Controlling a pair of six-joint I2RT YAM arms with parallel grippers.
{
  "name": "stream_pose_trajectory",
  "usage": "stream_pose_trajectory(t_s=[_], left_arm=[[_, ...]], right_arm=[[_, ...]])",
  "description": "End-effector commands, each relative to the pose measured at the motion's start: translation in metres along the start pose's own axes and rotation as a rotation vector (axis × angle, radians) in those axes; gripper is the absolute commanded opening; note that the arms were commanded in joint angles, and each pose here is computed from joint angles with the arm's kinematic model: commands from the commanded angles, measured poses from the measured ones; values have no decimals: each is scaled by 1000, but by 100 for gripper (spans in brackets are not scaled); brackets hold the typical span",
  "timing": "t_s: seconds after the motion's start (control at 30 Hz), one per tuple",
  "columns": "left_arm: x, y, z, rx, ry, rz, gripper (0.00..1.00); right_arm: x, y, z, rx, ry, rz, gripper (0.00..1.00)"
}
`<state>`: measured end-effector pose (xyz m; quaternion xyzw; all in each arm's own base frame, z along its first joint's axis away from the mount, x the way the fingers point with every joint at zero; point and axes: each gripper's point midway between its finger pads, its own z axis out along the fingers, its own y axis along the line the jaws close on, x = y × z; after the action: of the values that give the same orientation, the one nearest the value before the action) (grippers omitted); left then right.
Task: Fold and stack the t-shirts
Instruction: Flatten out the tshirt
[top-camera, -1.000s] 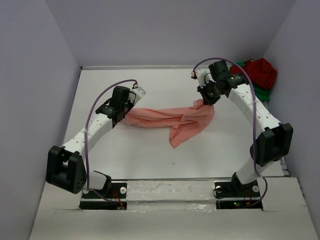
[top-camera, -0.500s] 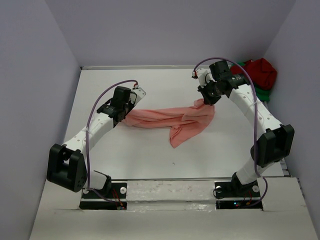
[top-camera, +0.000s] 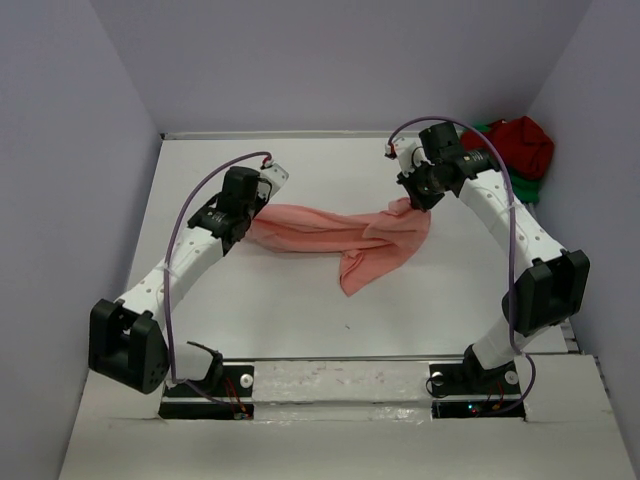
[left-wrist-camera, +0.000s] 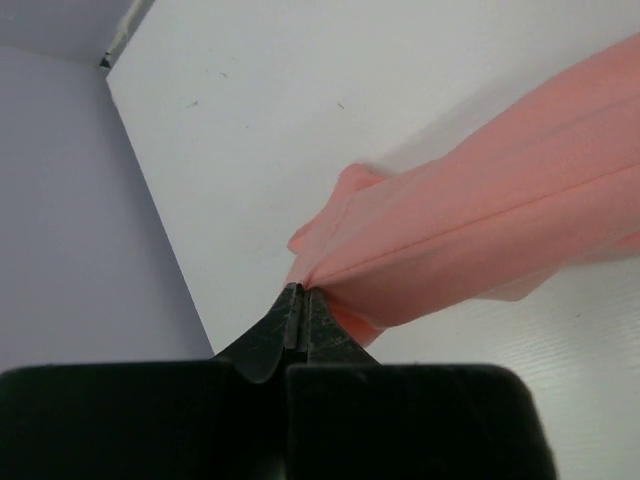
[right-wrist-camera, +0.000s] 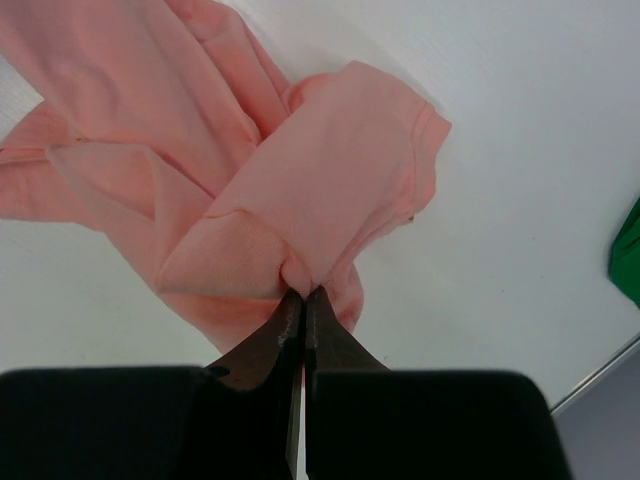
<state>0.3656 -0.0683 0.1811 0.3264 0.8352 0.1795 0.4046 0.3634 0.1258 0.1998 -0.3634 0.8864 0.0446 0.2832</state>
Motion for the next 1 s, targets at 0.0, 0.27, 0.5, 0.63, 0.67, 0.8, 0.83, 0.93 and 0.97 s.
stream_pose_trajectory(t_s=[0.0, 0.27, 0.5, 0.63, 0.67, 0.8, 0.83, 0.93, 0.97], left_arm=[[-52, 66, -55, -208, -200, -104, 0], [-71, 119, -99, -396, -274, -135, 0], [-72, 130, -108, -443, -275, -103, 0], [-69, 129, -109, -439, -270, -106, 0], [-68, 130, -109, -441, -266, -105, 0], [-67, 135, -111, -456, -261, -110, 0], [-67, 136, -111, -460, -256, -111, 0], [-67, 141, -114, -478, -251, -112, 0], [-67, 141, -114, -478, -251, -112, 0]], right_arm=[[-25, -18, -28, 97, -101, -10, 0], [-44, -38, -50, 204, -161, -10, 0], [-67, -58, -81, 309, -229, -14, 0], [-71, -58, -92, 316, -251, -20, 0], [-73, -59, -94, 322, -259, -20, 0], [-87, -68, -115, 381, -317, -25, 0], [-92, -71, -122, 399, -340, -24, 0], [-102, -79, -140, 452, -392, -14, 0], [-103, -78, -142, 455, -398, -13, 0]])
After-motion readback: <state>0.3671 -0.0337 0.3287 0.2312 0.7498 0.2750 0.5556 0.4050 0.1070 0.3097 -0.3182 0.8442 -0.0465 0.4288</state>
